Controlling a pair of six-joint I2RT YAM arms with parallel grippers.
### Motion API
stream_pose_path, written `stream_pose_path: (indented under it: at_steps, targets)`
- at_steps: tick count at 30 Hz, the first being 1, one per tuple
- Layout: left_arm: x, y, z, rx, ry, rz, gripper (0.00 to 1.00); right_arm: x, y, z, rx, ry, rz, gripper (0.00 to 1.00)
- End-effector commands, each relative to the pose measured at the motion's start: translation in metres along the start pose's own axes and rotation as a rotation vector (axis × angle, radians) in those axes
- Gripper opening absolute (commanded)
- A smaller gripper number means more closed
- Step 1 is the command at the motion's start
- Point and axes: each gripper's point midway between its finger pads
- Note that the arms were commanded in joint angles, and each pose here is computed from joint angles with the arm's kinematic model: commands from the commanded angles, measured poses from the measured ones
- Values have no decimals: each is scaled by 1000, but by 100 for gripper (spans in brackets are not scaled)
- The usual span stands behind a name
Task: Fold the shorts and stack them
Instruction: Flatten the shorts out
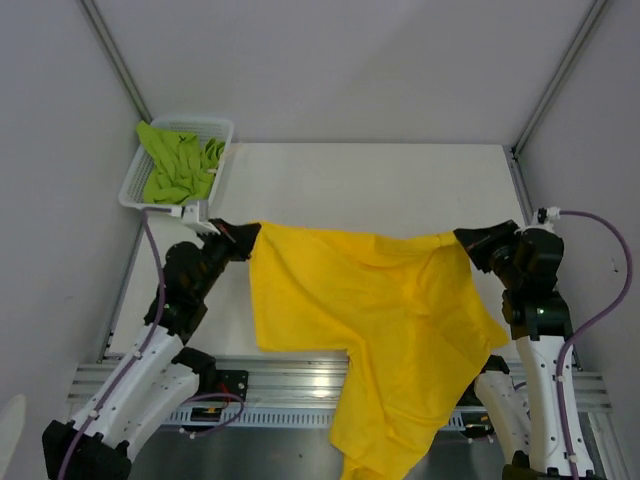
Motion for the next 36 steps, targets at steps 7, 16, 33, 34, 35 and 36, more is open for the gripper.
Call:
stream_pose_path:
  at_steps: [7,16,33,34,35,36]
  targets:
    - [-41,-71,76,131,158,-117,0,-80,9,-37,9,47,-108,0]
    - [-117,-32,116,146,243,-175,0,-251,68,13,69,178,-69,3]
    - [-118,-15,89,29,263,147,98,-234,43,-72,163,-215,104,88]
    - [-115,-23,73,12,220,171,98,-220,44,-90,159,-252,82,82]
    - [-110,-32,66,9,205,189,98,-213,44,-98,155,-269,80,79]
    - [-107,-38,55,5,167,203,97,-207,46,-109,162,-298,69,77]
Point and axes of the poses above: each gripper's point midway between its finger pads, its own x axis back along the fingers, its own z axis along the line the jaws close on, y = z × x, and after that the axes turned 3 degrees about -x, right-handed
